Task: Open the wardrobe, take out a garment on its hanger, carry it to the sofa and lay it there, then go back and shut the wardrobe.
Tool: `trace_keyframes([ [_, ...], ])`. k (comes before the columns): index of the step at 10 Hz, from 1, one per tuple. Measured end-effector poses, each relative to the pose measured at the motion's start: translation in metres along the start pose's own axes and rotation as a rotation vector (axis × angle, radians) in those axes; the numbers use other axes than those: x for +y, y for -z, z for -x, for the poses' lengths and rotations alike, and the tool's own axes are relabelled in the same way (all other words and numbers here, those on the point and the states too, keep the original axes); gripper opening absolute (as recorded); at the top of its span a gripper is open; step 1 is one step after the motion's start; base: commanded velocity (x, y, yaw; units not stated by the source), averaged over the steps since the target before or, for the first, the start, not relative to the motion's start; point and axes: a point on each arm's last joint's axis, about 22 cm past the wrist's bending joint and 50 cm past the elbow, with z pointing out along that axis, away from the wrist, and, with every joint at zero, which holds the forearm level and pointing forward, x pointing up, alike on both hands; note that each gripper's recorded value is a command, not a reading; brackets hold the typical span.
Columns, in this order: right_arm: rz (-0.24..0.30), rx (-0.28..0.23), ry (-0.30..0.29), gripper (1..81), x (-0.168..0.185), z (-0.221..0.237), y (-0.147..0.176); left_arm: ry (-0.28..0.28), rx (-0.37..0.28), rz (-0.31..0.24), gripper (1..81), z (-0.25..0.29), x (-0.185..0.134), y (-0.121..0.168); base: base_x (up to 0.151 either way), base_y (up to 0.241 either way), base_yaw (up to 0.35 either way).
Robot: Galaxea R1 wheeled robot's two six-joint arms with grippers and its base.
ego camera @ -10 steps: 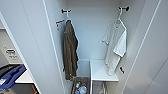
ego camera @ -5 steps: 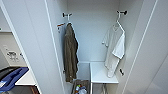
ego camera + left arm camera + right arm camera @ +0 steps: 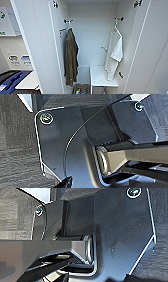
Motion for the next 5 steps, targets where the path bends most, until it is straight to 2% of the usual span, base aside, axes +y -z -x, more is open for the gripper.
trace_keyframes([
  [5,0.012,0.001,0.002,81.1,-0.0035,0.0001,-0.0034,0.000,0.001,-0.002,81.1,-0.0003,-0.0013,0.0003,0.000,0.000,0.000],
])
